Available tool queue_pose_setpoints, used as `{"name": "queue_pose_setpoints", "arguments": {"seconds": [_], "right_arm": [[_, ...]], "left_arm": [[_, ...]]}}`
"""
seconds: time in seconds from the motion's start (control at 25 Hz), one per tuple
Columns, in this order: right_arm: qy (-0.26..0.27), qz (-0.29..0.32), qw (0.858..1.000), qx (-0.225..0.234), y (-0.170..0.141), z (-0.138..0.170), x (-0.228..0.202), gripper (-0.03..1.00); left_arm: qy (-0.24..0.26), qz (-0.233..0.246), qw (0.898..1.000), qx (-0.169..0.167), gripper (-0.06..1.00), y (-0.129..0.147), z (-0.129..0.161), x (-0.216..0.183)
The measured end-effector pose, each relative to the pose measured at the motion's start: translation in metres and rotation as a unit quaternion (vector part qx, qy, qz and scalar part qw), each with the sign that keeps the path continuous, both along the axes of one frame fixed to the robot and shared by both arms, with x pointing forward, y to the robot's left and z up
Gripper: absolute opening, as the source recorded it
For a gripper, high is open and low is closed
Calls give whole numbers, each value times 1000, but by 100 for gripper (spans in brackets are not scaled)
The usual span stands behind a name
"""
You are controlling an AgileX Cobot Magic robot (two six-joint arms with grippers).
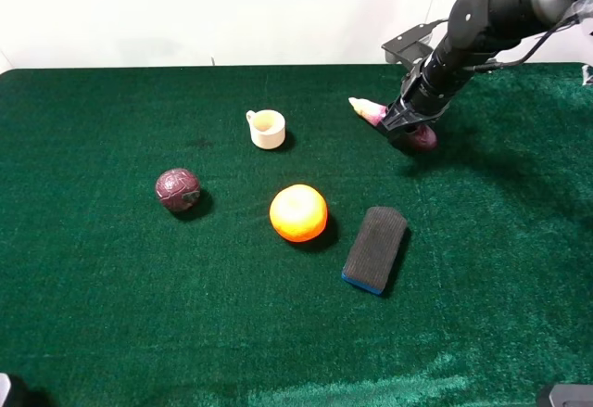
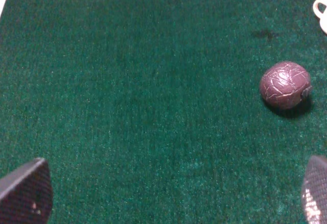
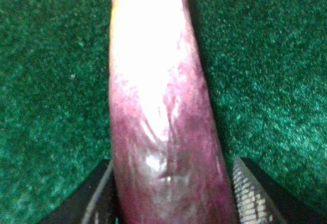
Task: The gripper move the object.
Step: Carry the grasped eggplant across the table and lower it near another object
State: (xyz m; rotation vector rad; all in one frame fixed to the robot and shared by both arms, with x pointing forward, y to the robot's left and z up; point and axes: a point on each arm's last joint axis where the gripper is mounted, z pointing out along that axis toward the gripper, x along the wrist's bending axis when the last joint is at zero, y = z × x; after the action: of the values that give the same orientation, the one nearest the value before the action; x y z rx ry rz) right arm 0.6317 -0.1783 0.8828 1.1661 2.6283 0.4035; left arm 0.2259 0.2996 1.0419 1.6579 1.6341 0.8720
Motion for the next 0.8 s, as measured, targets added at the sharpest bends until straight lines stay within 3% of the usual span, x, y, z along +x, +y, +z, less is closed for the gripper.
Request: {"name": "queue_pose_setpoints", "arguments": {"seconds": [0.48,0.8], "right_arm": [[19,-25,999,16,0,53,-16,36],[25,-12,999,29,39,97,-33,36]], "left_arm": [[0,0,1000,0,99,0,0,0],[0,0,1000,0,99,0,0,0]]}}
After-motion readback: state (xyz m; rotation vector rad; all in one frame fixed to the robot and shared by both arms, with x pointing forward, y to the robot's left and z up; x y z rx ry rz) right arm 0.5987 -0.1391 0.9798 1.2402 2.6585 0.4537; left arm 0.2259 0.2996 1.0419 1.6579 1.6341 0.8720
